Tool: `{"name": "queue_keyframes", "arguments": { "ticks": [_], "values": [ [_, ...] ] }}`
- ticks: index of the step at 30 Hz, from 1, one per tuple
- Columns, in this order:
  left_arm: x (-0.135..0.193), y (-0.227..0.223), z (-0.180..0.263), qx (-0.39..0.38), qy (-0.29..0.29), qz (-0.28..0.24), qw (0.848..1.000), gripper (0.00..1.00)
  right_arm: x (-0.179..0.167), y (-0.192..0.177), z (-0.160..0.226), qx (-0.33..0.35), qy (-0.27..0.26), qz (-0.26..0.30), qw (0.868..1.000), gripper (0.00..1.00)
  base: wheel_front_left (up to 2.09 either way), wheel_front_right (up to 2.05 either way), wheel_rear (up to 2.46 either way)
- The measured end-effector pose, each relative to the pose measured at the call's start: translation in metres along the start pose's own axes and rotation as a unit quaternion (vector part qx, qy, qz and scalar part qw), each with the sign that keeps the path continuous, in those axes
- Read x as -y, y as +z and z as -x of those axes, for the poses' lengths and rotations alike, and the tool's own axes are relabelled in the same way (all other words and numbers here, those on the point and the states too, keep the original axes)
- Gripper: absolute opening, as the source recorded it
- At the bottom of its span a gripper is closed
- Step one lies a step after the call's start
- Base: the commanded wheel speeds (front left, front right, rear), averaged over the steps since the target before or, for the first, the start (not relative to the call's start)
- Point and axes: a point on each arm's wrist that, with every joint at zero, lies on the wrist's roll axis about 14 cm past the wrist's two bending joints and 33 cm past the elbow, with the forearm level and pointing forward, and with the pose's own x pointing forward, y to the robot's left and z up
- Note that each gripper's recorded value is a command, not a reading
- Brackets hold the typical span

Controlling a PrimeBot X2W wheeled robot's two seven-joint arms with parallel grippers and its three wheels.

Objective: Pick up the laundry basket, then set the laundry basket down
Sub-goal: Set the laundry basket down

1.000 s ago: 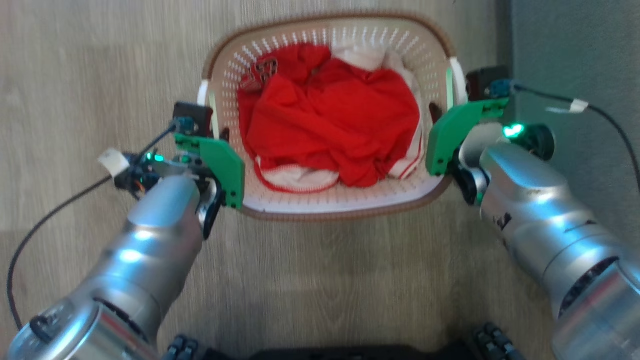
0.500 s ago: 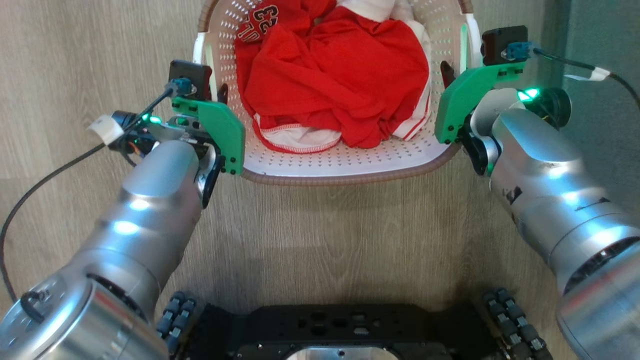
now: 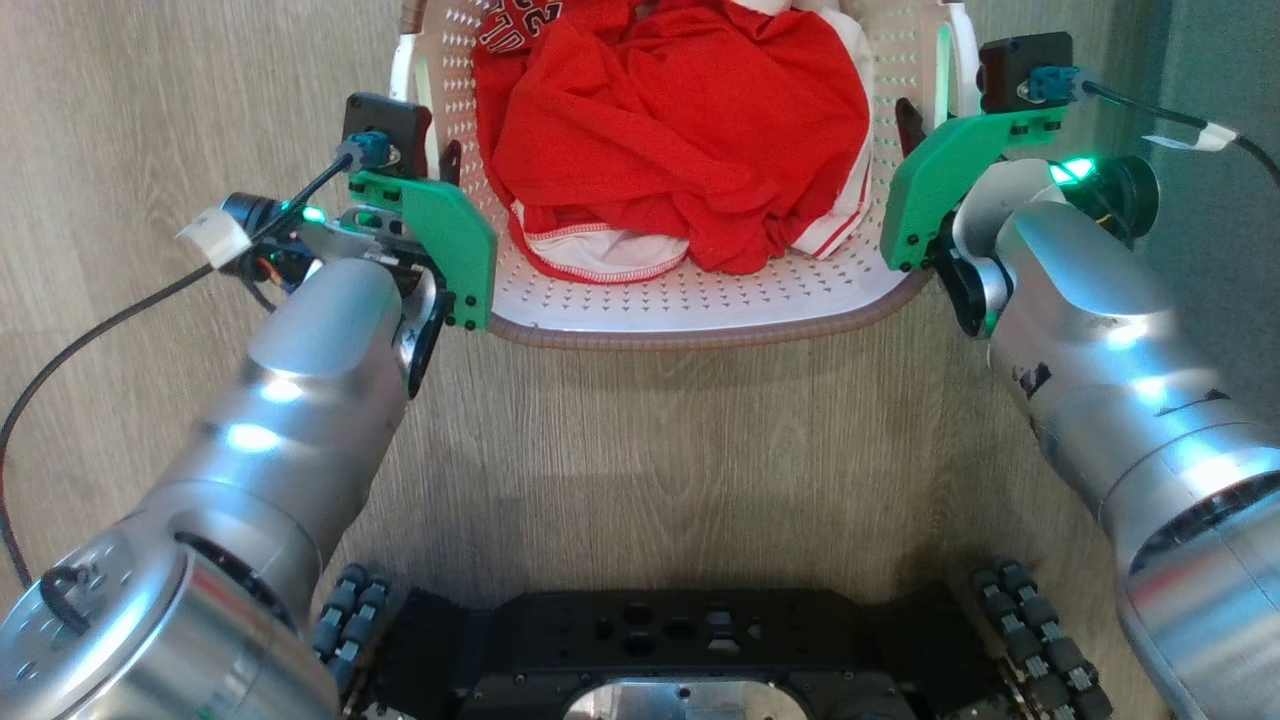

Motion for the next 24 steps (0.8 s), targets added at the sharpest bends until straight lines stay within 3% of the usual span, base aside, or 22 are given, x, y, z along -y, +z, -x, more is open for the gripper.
{"name": "queue_keyframes", "arguments": {
  "ticks": [24],
  "values": [
    [-0.001,-0.010,-0.007,-0.012,-0.007,-0.005,1.000,0.00,0.001,-0.012,-0.012,-0.011,0.002,0.002,1.000,0.00,0.00,0.00,0.00]
  ]
}}
